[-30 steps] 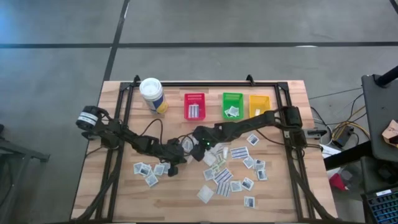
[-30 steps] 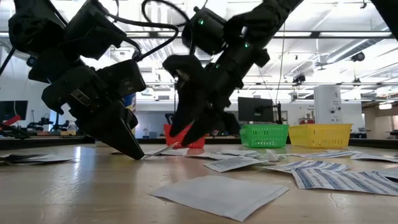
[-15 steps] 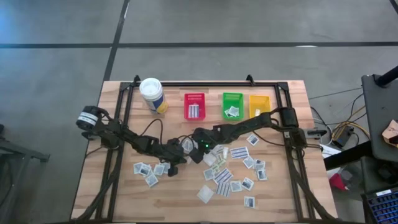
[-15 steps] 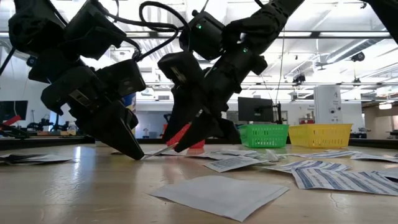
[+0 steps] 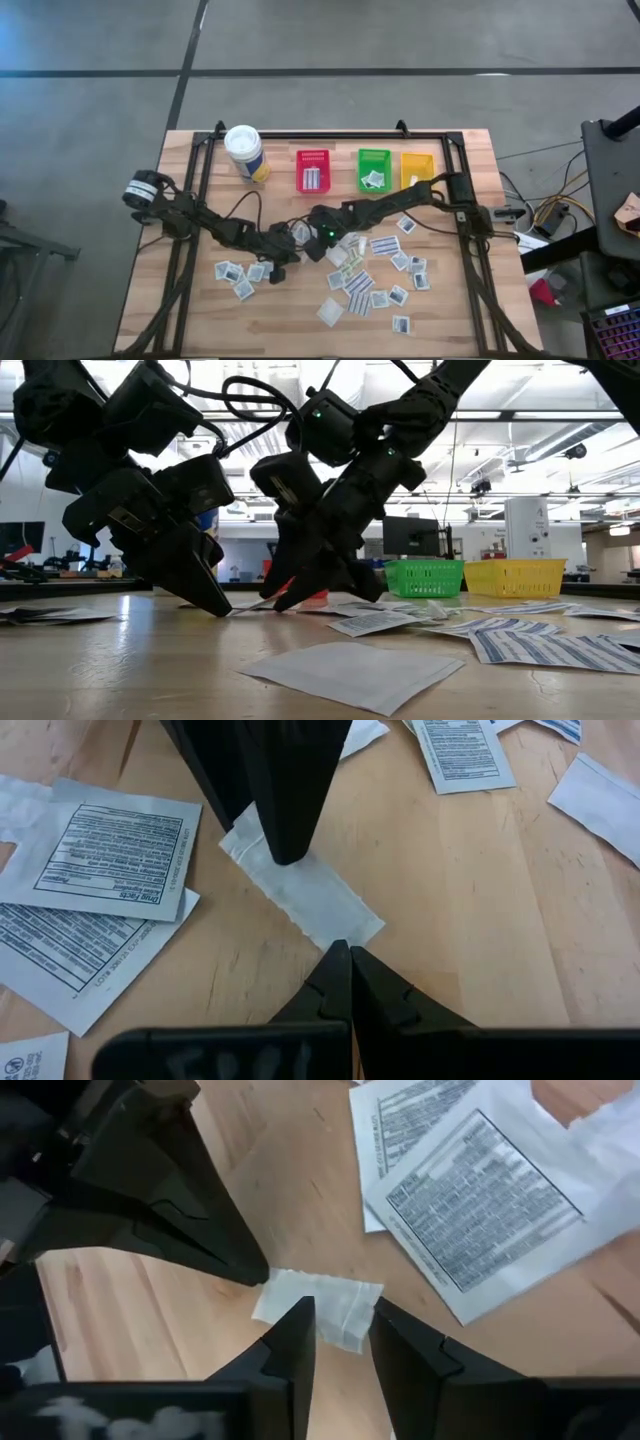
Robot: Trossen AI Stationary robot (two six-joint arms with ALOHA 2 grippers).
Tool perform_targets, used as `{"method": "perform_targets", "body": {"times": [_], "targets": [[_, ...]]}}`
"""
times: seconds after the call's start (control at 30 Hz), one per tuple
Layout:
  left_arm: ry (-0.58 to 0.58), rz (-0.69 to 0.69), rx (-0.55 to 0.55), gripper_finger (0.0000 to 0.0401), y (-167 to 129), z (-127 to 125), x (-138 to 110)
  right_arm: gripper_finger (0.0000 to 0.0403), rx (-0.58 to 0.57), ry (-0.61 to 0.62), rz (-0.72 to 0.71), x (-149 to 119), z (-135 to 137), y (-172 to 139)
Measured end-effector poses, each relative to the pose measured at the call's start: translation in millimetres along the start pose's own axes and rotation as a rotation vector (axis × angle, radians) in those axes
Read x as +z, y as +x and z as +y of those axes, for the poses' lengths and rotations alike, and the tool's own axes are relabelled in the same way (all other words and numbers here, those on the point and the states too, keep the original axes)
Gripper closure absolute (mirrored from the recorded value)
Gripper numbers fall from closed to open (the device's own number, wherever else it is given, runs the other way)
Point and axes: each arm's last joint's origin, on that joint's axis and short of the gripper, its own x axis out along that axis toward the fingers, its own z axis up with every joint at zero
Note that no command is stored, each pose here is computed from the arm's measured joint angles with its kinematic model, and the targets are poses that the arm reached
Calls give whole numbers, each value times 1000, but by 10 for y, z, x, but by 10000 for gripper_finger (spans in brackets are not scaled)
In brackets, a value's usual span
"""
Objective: Pick & Place First Aid Supplies
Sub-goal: Put the green bandage in the yellow bin
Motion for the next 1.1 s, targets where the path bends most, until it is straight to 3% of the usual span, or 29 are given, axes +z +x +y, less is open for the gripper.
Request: {"method": "perform_targets", "body": {"times": [0.53, 1.1], "targets": [[0, -3, 0, 401, -5, -1, 5, 391, 31, -68, 8, 16, 7, 0], [18, -70, -14, 401, -138, -33, 136, 395, 62, -246, 36, 8, 38, -40]]}}
